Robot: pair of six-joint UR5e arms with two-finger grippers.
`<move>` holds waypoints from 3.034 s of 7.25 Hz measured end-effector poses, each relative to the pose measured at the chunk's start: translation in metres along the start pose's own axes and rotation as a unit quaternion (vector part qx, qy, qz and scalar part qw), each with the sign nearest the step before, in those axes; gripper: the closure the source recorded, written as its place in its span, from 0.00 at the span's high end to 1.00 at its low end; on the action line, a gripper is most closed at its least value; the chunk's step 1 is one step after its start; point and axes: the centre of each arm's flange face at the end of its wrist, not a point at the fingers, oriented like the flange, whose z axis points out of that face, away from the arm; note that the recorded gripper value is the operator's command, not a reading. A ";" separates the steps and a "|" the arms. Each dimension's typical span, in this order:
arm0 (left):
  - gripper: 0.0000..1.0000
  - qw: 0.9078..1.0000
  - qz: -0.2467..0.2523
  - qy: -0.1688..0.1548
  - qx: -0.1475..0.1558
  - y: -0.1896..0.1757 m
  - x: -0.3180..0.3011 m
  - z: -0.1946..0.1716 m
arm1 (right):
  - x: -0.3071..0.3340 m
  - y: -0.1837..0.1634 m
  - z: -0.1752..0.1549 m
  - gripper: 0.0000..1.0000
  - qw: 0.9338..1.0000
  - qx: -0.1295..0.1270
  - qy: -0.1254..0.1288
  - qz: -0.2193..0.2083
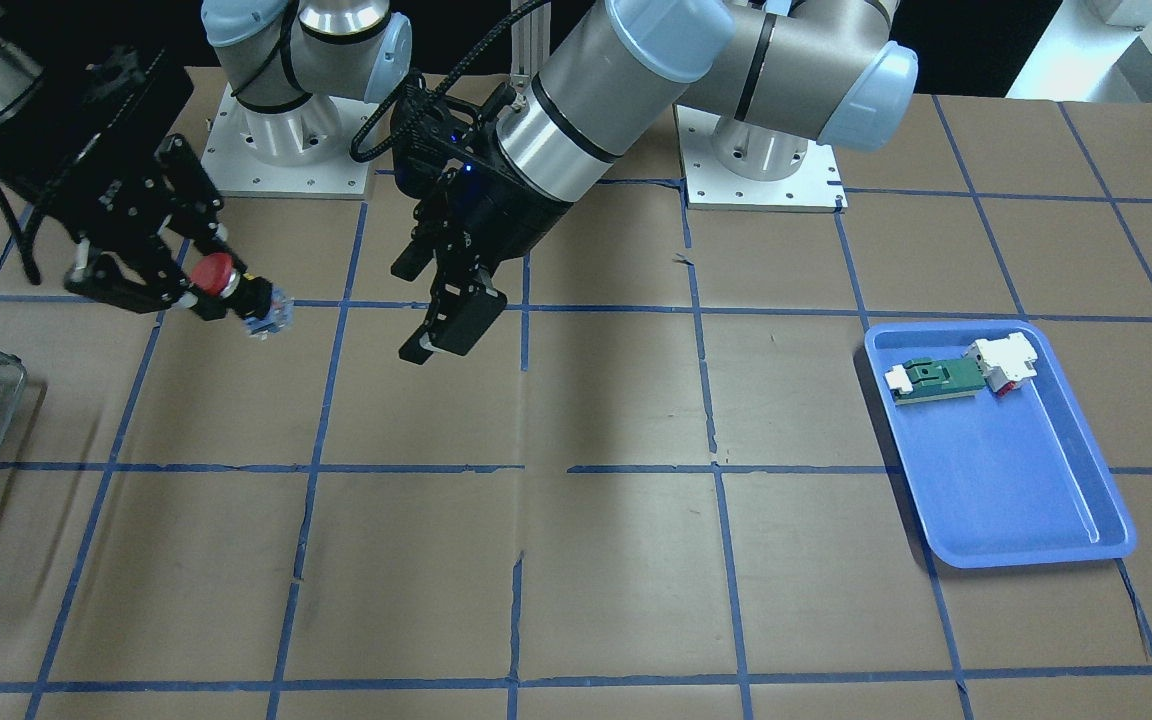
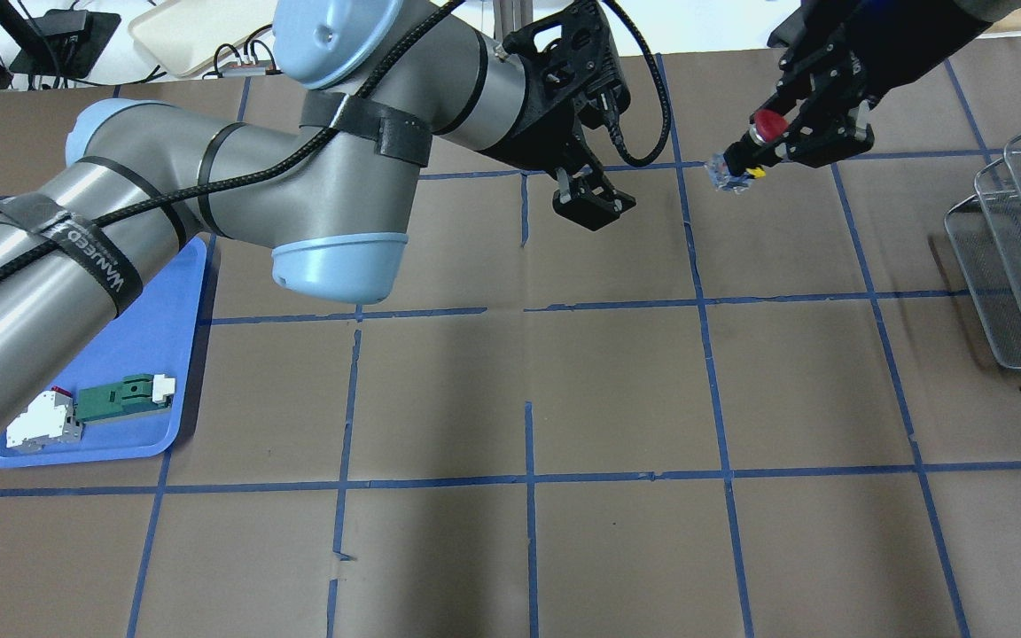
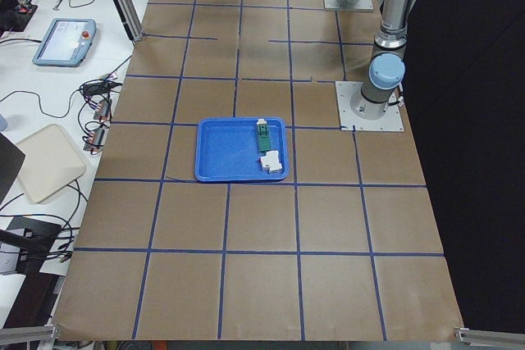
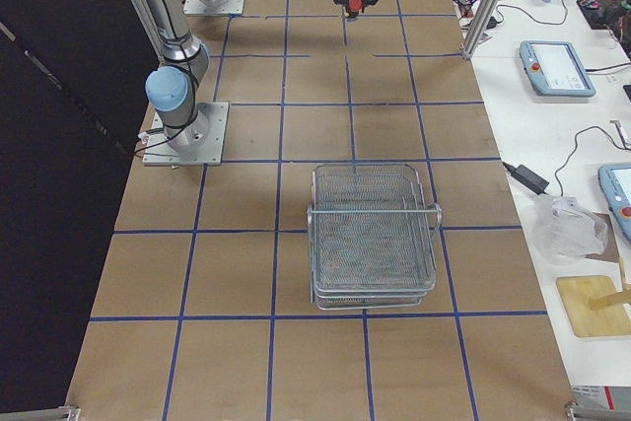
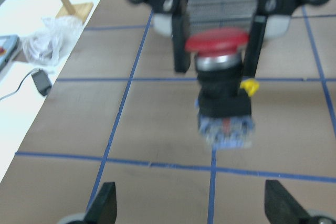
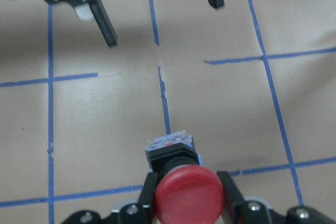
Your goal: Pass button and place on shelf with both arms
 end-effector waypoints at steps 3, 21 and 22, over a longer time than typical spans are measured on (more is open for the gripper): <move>1.00 0.990 -0.095 0.001 -0.102 0.055 -0.027 -0.025 | 0.062 0.196 -0.009 0.00 0.987 -0.104 0.051 0.116; 1.00 0.711 -0.624 -0.167 -0.279 0.160 -0.014 -0.194 | -0.038 -0.034 -0.013 1.00 0.822 -0.165 0.126 0.530; 1.00 0.715 -0.619 -0.168 -0.278 0.162 -0.017 -0.195 | -0.055 -0.067 -0.001 1.00 0.791 -0.161 0.128 0.576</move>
